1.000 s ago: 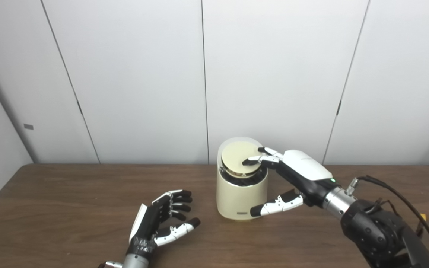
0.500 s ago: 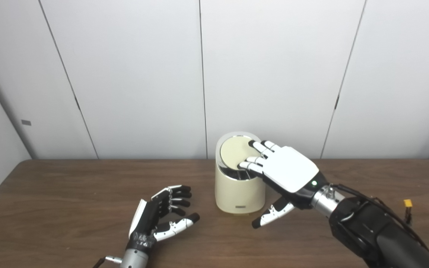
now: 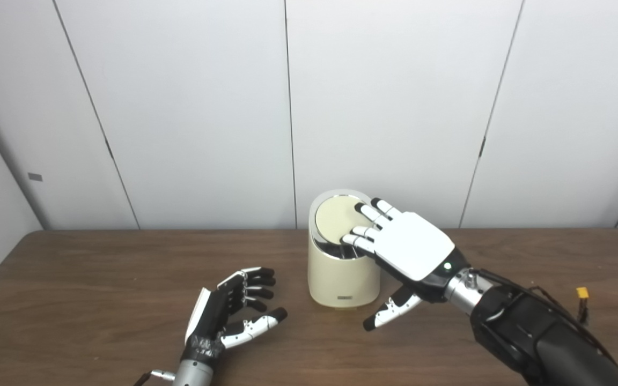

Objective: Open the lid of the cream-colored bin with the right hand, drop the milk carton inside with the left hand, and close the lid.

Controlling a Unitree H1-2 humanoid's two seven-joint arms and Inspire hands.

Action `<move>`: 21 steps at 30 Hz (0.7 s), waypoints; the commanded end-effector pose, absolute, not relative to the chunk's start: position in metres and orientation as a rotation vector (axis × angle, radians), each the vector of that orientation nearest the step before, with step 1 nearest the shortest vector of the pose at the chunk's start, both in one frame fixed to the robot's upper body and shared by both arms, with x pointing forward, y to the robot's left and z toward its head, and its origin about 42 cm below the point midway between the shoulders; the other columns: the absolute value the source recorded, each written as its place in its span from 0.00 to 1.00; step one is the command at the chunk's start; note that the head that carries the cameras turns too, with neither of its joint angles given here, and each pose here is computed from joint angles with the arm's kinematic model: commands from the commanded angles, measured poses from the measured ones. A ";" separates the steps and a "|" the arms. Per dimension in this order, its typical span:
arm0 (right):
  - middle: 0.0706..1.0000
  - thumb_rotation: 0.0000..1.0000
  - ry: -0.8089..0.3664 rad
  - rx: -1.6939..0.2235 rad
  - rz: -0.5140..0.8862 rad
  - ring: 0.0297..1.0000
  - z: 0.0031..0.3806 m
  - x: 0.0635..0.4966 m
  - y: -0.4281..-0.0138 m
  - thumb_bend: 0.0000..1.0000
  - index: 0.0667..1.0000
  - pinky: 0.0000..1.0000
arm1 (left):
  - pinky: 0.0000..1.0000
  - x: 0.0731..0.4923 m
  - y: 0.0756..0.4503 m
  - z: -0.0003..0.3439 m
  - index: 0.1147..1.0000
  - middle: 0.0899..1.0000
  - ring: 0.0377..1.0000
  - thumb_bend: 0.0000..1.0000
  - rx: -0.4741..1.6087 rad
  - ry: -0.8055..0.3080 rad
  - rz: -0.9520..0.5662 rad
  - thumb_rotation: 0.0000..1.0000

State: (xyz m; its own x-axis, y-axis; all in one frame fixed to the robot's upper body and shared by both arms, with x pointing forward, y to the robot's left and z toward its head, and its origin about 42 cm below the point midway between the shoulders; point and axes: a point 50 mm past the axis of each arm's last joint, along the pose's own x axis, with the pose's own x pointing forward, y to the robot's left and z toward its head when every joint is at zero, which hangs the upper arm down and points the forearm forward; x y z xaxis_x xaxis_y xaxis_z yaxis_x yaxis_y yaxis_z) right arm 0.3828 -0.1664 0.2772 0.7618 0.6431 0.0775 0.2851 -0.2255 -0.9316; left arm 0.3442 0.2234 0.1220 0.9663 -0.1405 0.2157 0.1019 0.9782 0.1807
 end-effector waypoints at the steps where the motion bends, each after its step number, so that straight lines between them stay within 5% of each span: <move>1: 0.82 0.76 -0.661 -1.857 0.429 0.99 0.278 0.387 -0.170 0.79 0.85 0.99 | 0.55 0.342 0.223 0.126 0.70 0.67 0.63 0.73 0.158 -0.249 -0.121 0.17; 13: 0.83 0.77 -0.668 -1.820 0.420 0.99 0.282 0.389 -0.175 0.78 0.85 0.99 | 0.55 0.343 0.222 0.124 0.70 0.67 0.63 0.73 0.156 -0.252 -0.124 0.17; 21: 0.82 0.71 -0.580 -1.461 0.338 1.00 0.295 0.383 -0.176 0.68 0.84 0.99 | 0.55 0.343 0.223 0.125 0.70 0.67 0.63 0.73 0.154 -0.244 -0.124 0.17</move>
State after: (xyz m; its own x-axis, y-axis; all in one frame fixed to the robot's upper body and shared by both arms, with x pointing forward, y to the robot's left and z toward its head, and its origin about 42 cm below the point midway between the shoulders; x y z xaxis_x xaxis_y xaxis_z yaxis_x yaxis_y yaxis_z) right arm 0.3831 -0.1757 0.2784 0.8043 0.5828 0.1160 0.1191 0.0333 -0.9923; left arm 0.3445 0.2225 0.1219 0.9671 -0.1410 0.2116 0.1039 0.9787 0.1772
